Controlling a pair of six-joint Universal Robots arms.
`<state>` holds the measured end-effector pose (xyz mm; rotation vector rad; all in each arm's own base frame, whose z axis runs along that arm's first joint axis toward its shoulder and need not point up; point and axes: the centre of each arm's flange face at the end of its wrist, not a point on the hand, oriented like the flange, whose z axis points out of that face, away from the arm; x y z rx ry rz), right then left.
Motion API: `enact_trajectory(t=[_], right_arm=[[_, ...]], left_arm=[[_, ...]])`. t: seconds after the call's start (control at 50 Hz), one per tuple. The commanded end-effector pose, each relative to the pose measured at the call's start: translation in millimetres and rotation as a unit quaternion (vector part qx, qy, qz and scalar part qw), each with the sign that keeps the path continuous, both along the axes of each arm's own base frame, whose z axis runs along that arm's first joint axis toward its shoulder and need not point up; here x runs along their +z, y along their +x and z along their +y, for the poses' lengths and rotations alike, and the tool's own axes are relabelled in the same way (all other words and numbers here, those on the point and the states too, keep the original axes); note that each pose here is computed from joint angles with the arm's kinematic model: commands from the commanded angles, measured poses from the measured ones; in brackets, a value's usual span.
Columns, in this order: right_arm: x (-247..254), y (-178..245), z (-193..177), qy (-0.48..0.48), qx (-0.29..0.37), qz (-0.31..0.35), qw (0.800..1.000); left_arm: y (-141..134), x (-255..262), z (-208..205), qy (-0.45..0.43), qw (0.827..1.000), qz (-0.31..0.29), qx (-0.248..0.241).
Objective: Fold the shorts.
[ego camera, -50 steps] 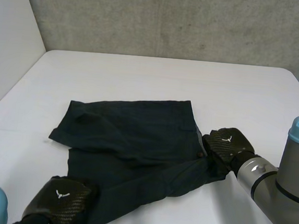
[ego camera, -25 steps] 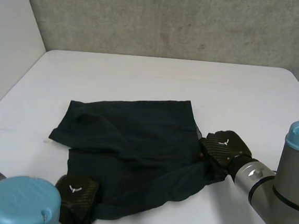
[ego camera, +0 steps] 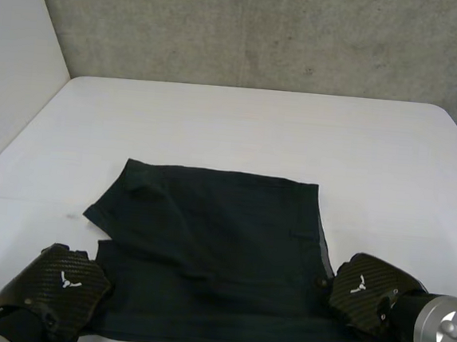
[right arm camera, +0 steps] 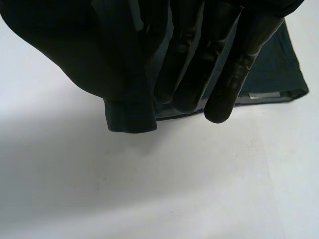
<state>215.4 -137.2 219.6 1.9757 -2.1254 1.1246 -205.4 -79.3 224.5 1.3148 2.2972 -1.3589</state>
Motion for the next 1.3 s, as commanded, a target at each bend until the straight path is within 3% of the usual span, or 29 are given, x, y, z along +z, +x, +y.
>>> enact_trajectory(t=[0.02,0.18,0.36,0.48,0.56,0.72,0.82,1.04,1.12,1.22,1.26,1.3], right_arm=[[10.6,6.0,-4.9,-0.010,-0.004,-0.028,1.000],[32.3,21.1,-41.7,-0.077,-0.049,-0.118,0.989],[-8.5,36.9,-72.7,-0.063,-0.066,-0.127,0.988],[-22.8,52.4,-106.0,-0.093,-0.101,-0.146,0.980],[-25.9,64.1,-138.4,-0.147,-0.122,-0.164,0.968],[-38.5,99.6,-189.5,-0.263,-0.100,-0.230,0.932],[-76.1,116.5,-211.1,-0.262,-0.093,-0.229,0.933],[-111.4,135.2,-224.7,-0.278,-0.080,-0.205,0.935],[-72.4,131.8,-221.4,-0.289,-0.100,-0.235,0.922],[-4.9,114.9,-201.3,-0.274,-0.125,-0.309,0.902],[6.8,109.9,-189.8,-0.255,-0.127,-0.320,0.904],[10.6,103.3,-170.7,-0.212,-0.124,-0.313,0.917]], left_arm=[[-5.7,16.9,-8.4,-0.019,1.000,0.014,-0.004],[-9.6,32.3,-48.7,-0.095,0.995,0.009,0.010],[-40.5,-4.7,-96.0,-0.127,0.991,0.028,-0.024],[-62.9,-18.7,-145.6,-0.175,0.983,0.053,-0.011],[-69.0,-35.8,-189.7,-0.195,0.979,0.060,0.012],[-81.2,-72.9,-257.4,-0.230,0.972,0.039,0.026],[-83.7,-88.8,-286.6,-0.259,0.964,0.041,0.035],[-105.3,-100.3,-289.6,-0.304,0.950,0.077,0.002],[-113.1,-86.0,-275.2,-0.308,0.948,0.084,-0.014],[-96.6,-46.1,-255.5,-0.306,0.948,0.091,-0.004],[-87.9,-40.3,-246.4,-0.288,0.953,0.088,0.001],[-75.9,-32.9,-232.8,-0.255,0.963,0.091,0.010]])
